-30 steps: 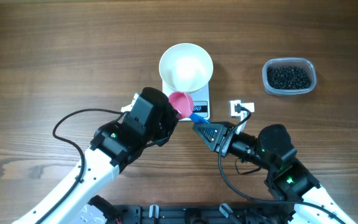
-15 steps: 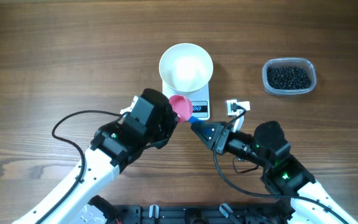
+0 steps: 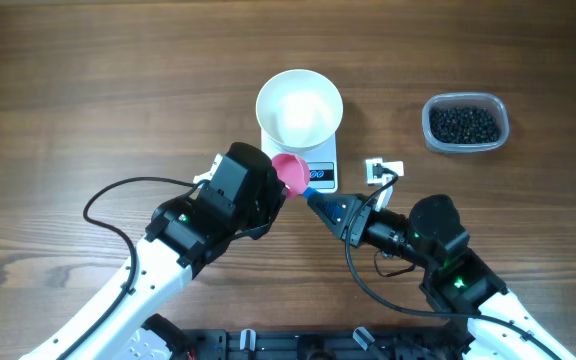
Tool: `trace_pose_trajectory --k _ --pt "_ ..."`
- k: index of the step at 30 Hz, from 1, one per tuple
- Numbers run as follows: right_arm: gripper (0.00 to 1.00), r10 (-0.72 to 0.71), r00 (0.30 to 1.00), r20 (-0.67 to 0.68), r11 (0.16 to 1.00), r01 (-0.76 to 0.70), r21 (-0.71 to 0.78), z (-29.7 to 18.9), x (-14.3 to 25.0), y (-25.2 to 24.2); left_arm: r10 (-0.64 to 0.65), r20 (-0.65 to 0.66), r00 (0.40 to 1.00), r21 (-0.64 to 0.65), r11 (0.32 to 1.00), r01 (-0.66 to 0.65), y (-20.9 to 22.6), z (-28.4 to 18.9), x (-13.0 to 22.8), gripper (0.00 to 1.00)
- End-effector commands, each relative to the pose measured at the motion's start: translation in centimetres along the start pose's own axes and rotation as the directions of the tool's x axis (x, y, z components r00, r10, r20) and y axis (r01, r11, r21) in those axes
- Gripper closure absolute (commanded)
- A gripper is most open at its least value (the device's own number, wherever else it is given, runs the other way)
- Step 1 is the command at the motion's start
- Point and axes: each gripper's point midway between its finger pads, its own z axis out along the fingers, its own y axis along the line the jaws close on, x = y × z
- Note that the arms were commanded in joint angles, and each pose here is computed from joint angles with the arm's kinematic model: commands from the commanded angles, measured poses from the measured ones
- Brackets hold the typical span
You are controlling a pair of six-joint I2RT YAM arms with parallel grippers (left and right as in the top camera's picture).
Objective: Scoop item into bowl and weigh 150g on scale
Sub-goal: 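Grasp the scoop's blue handle with the right gripper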
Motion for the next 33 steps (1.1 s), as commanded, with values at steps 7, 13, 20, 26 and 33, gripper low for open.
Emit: trace_pose_trajectory --k 7,13,20,26,33 --pt "0.96 -0.008 1.0 -0.025 0.999 0.007 -0.045 0.06 0.08 1.47 0.024 -0.005 1.0 -0.008 1.0 -0.024 0.17 0.13 0.22 0.96" --pt "0.96 0.04 0.999 -0.029 0.998 -0.041 -0.043 0.06 0.1 1.46 0.024 -0.005 1.0 -0.008 1.0 -0.024 0.17 0.13 0.22 0.96" --pt "0.83 0.044 0.999 -0.028 0.998 -0.045 -0.043 0.06 0.08 1.47 0.025 -0.005 1.0 -0.009 1.0 -0.025 0.18 0.13 0.22 0.96" --pt "0.78 0.043 0.999 -0.027 0.998 -0.044 -0.044 0.06 0.06 1.48 0.025 -0.005 1.0 -0.009 1.0 -0.025 0.18 0.13 0.23 0.96" --pt "0.73 0.035 0.999 -0.026 0.998 -0.036 -0.043 0.06 0.06 1.45 0.025 -0.005 1.0 -0.009 1.0 -0.025 0.19 0.13 0.23 0.96"
